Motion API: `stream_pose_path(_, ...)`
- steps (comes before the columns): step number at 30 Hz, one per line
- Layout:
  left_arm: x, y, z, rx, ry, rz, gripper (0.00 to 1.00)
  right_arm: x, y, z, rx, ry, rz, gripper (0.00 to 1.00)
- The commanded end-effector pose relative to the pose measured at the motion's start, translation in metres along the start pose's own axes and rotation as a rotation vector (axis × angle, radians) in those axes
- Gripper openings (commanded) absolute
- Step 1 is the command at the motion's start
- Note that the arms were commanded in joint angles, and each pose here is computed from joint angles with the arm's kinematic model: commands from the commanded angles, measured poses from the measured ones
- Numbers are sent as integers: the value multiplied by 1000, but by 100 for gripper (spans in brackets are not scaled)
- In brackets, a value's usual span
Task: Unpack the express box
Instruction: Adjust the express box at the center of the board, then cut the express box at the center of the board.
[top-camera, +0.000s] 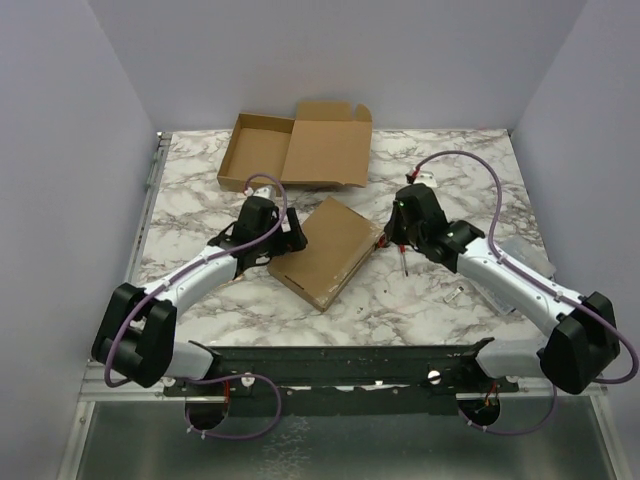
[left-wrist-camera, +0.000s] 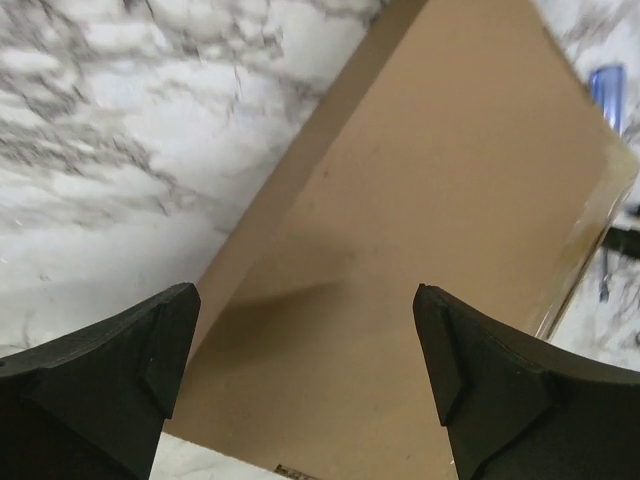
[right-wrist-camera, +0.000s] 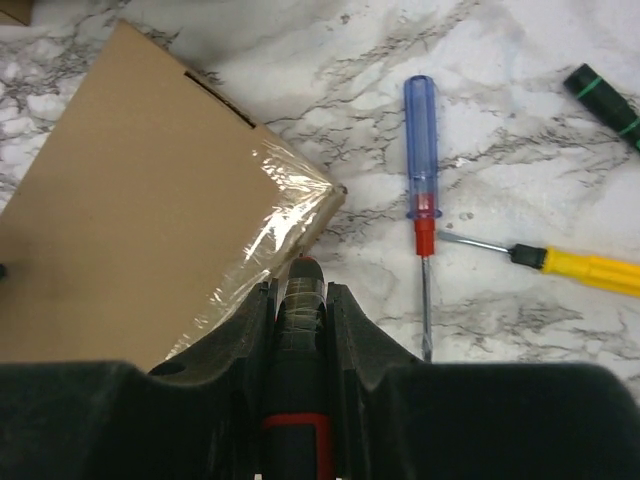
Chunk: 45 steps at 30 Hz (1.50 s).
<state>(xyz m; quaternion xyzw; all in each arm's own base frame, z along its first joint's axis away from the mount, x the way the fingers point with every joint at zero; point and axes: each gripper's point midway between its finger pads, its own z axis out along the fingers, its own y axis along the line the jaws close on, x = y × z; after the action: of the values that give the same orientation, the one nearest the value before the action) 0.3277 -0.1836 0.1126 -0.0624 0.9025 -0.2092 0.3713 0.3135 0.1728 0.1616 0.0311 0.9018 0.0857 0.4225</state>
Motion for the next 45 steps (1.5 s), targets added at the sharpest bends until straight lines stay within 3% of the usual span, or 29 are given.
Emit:
stream_pose_path(1, 32, -12, -3, 129, 49, -57, 97, -22, 36, 8, -132, -48, 35, 0)
stream_pose_path(8, 74, -39, -30, 248, 57, -107, 96, -55, 46, 35, -84, -98, -63, 0)
stream_pose_path(13, 68, -40, -51, 254, 34, -28, 96, -62, 16, 37, 70, -103, -166, 0)
stream_pose_path(18, 31, -45, -84, 254, -65, 191, 97, -61, -12, -3, 110, -126, -227, 0)
stream_pose_path(22, 12, -76, -109, 433, -161, 441, 95, -50, -10, -36, 14, -96, -188, 0)
stream_pose_path(26, 39, -120, -132, 751, -219, 818, 89, -38, 10, -59, -119, -77, -79, 0)
stream_pose_path(30, 80, -136, -133, 860, -250, 1150, 89, -30, 40, -75, -217, -71, -21, 0)
stream_pose_path(38, 128, -155, -106, 853, -157, 1393, 84, -17, 43, -64, -109, -33, -106, 0)
stream_pose_path(45, 134, -150, -78, 741, -190, 1433, 80, -2, 45, -56, -78, -8, -141, 0)
